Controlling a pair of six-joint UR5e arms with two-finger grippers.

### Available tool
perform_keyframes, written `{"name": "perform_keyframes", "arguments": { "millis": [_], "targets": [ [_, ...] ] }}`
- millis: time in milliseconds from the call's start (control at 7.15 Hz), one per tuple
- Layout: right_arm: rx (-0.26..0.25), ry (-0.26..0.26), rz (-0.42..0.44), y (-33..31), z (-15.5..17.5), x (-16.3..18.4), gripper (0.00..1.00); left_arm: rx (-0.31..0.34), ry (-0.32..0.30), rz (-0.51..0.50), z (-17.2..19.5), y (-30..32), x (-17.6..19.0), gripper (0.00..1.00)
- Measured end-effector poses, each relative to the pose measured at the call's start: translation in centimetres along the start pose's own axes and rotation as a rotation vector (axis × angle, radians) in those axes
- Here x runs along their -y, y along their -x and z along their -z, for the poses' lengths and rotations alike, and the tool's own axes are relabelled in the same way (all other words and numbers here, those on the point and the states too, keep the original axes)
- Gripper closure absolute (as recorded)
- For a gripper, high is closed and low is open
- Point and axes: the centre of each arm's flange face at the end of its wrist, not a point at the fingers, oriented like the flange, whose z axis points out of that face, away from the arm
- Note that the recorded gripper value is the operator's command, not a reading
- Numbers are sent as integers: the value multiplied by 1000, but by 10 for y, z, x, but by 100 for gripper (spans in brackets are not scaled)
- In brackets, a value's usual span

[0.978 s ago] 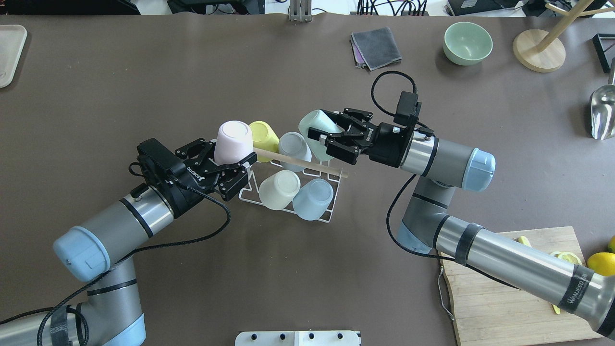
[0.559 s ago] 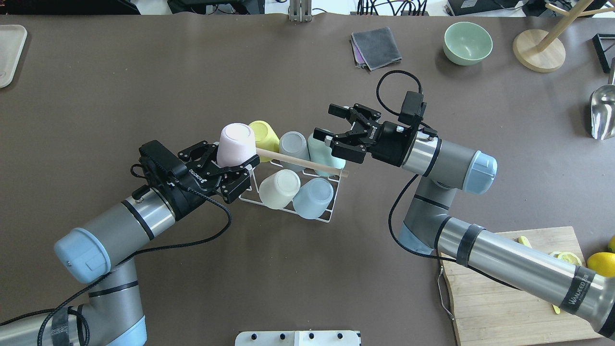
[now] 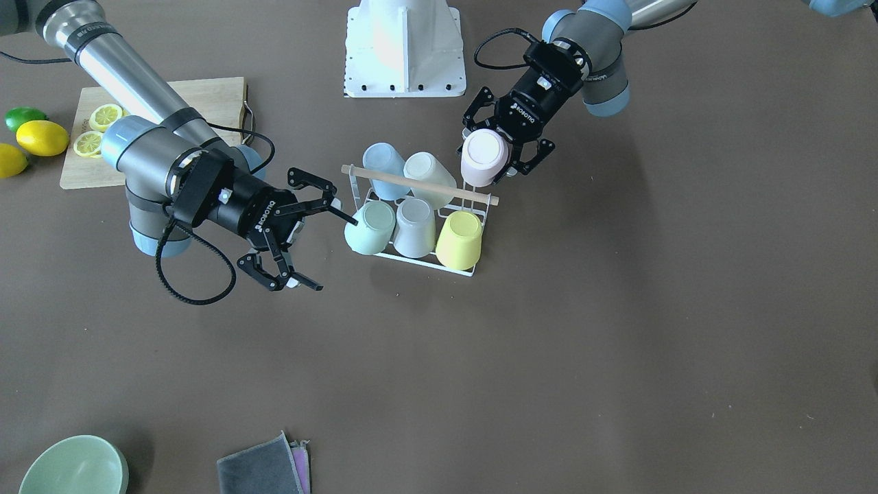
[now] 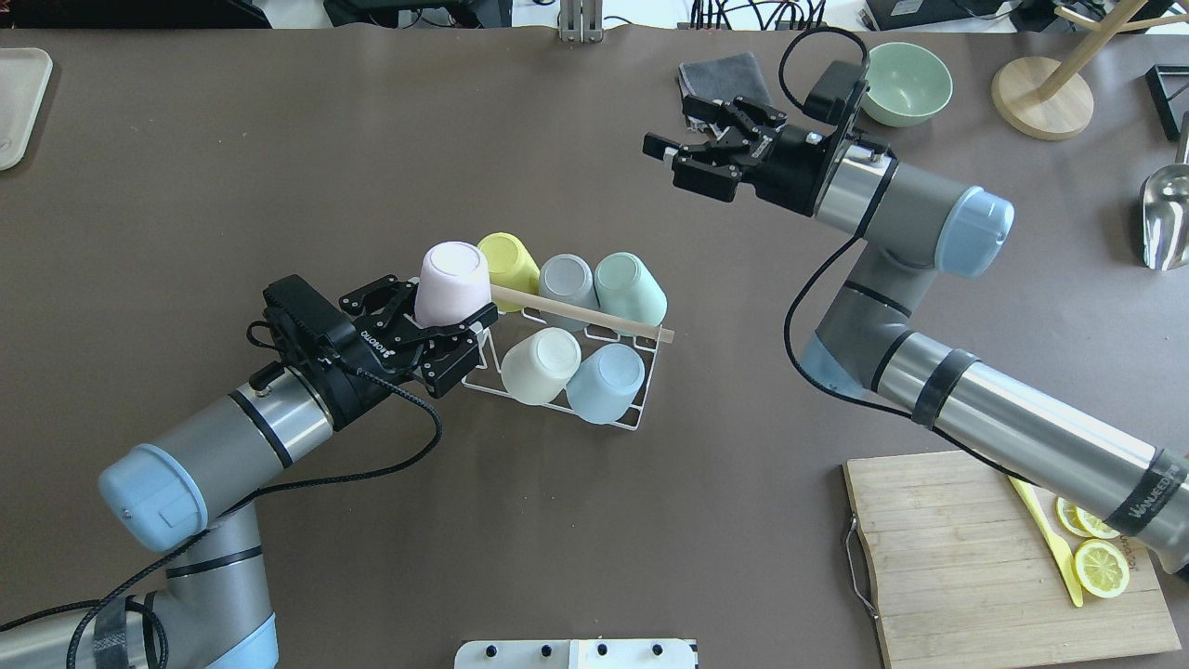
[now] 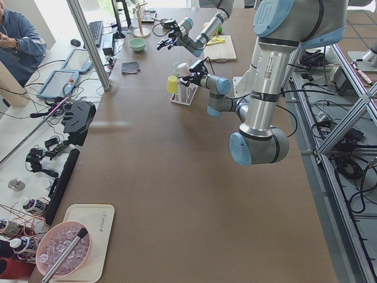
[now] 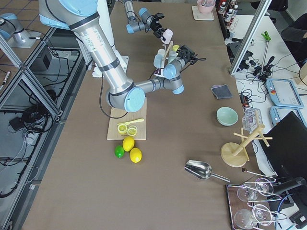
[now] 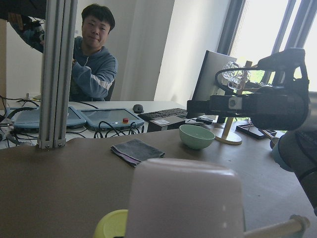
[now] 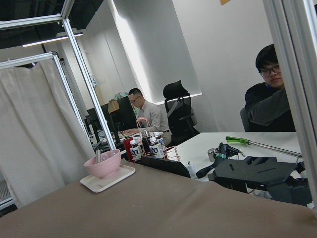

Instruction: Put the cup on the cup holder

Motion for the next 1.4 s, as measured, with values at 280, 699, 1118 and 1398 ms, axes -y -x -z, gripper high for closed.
{"name": "perform_keyframes", "arguments": {
  "millis": [280,699,1118,1398],
  "targets": [
    [-189,150,12,-45,2,66,0,9,15,-6,-5,0,-8,100],
    [-480,425,-16,-89,27,101,0,5,36,-2,-8,-6,-18,100],
    [-752,723,-120,-59,81,96,0,1,47,-1,-8,-9,-25,2],
    [-848,917,-105,-61,120,77,0,1,52,-5,-8,-8,-27,1]
  ]
}}
